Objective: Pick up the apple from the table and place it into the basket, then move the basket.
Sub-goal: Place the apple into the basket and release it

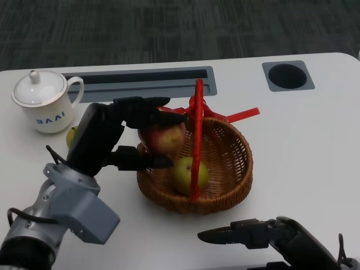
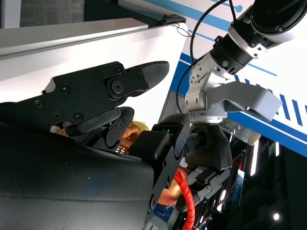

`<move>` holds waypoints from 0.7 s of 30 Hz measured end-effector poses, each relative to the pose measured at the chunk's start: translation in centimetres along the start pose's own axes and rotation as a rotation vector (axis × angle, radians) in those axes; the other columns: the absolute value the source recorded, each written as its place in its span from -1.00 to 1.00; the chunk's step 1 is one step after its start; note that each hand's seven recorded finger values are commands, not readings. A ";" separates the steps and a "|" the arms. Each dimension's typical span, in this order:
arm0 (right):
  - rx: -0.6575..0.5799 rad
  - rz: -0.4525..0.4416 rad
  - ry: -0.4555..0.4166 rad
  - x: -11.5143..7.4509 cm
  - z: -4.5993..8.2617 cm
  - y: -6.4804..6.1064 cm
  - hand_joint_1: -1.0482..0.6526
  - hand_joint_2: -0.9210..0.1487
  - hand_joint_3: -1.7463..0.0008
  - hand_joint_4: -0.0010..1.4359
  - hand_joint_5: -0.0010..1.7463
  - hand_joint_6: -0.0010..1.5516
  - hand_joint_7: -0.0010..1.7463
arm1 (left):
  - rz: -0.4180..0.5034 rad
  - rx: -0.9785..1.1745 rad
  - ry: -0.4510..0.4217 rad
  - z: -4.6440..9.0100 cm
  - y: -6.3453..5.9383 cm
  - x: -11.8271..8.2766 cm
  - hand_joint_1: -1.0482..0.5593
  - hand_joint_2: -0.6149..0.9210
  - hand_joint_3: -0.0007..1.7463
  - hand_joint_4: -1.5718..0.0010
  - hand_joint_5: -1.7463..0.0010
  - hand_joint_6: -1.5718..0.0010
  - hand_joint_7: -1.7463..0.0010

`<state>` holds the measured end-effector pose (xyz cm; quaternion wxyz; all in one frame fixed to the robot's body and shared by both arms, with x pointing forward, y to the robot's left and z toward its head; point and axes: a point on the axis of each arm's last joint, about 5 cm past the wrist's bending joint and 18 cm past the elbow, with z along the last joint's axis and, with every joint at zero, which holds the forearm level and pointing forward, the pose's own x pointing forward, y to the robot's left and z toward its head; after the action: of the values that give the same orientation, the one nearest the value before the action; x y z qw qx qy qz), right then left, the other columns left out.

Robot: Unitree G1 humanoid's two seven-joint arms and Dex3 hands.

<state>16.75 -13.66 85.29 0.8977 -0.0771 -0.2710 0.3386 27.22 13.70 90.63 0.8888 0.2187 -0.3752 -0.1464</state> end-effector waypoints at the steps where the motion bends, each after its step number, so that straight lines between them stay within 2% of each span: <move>1: 0.000 -0.001 -0.001 0.0 0.0 0.0 -0.35 -1.00 0.99 0.18 -1.00 0.04 -1.00 | -0.007 -0.002 0.011 -0.1 -0.1 0.0 0.37 0.71 -0.99 -0.68 0.99 -0.57 0.99; 5: -0.003 -0.005 -0.004 0.0 0.1 0.0 -0.35 -1.00 0.99 0.17 -1.00 0.03 -1.00 | -0.030 -0.007 0.038 -0.5 -0.4 0.1 0.40 0.71 -1.00 -0.67 0.99 -0.55 1.00; 7: -0.004 -0.007 -0.004 -0.1 0.1 0.0 -0.35 -1.00 0.99 0.17 -1.00 0.03 -1.00 | -0.045 -0.006 0.047 -0.6 -0.6 0.2 0.36 0.68 -1.00 -0.59 1.00 -0.47 1.00; 13: -0.006 -0.010 -0.003 -0.1 0.2 -0.1 -0.35 -1.00 0.99 0.18 -1.00 0.03 -1.00 | -0.114 0.002 0.062 -0.8 -1.0 0.2 -0.09 0.61 -0.99 0.00 1.00 0.09 1.00; 17: -0.008 -0.013 -0.003 -0.1 0.2 -0.1 -0.34 -1.00 0.99 0.18 -1.00 0.03 -1.00 | -0.188 0.016 0.056 -0.8 -0.7 0.1 -0.35 0.63 -0.99 0.34 1.00 0.38 1.00; 21: -0.008 -0.013 -0.004 -0.1 0.2 -0.2 -0.34 -1.00 0.99 0.18 -1.00 0.03 -1.00 | -0.232 0.007 0.046 -0.7 -0.3 0.4 -0.46 0.64 -0.99 0.45 1.00 0.48 1.00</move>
<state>16.70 -13.85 85.43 0.8990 -0.0783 -0.2747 0.3319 27.97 13.49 90.25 0.8735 0.2672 -0.3273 -0.2418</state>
